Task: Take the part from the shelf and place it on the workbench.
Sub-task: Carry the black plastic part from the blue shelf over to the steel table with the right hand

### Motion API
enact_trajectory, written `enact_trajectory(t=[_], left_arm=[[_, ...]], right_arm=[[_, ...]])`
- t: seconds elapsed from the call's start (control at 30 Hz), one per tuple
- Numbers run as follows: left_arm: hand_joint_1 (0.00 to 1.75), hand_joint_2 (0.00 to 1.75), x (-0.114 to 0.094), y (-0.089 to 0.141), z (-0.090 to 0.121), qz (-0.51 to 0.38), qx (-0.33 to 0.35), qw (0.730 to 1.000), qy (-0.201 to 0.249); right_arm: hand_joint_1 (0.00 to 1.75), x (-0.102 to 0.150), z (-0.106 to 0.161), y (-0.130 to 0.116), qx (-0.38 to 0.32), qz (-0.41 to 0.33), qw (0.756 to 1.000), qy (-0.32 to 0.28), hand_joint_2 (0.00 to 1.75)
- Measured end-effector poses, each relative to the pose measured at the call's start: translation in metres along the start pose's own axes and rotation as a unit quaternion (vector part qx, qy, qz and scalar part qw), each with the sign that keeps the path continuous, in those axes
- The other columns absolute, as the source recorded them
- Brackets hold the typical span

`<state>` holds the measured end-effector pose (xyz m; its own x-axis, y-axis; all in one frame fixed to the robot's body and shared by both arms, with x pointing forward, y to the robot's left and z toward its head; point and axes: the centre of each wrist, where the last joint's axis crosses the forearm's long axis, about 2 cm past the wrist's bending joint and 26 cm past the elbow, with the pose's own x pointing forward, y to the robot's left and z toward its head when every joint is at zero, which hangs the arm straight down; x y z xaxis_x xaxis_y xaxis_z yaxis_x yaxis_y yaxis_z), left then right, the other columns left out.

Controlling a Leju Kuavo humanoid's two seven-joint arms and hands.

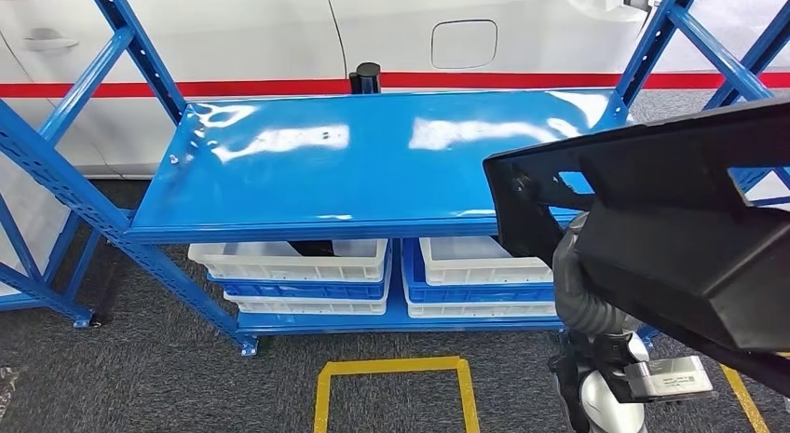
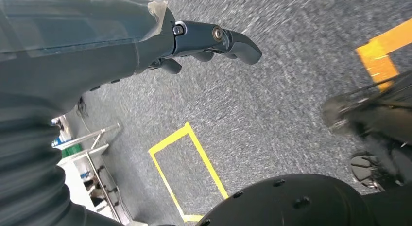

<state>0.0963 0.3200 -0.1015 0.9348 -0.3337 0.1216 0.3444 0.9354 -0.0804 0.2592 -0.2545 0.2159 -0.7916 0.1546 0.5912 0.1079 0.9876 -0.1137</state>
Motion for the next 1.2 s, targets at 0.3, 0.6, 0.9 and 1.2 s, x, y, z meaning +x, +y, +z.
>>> enact_trajectory(t=[0.3,0.6,0.9,1.2], left_arm=[[0.0,1.75,-0.002,-0.004,-0.001,0.038,0.018,0.999,-0.021],[0.0,1.75,-0.02,-0.077,-0.01,0.197,0.236,0.949,-0.063],[0.0,1.75,-0.021,-0.088,-0.01,0.218,0.213,0.951,-0.057],[0.0,1.75,-0.021,-0.088,-0.01,0.23,0.214,0.948,-0.056]], right_arm=[[1.75,0.0,-0.007,-0.005,-0.007,0.002,1.0,-0.002,1.75],[1.75,0.013,0.028,-0.044,-0.031,0.026,0.999,0.007,1.75],[1.75,0.017,0.031,-0.053,-0.038,0.037,0.999,0.006,1.75],[1.75,0.016,0.028,-0.054,-0.041,0.027,0.999,0.006,1.75]])
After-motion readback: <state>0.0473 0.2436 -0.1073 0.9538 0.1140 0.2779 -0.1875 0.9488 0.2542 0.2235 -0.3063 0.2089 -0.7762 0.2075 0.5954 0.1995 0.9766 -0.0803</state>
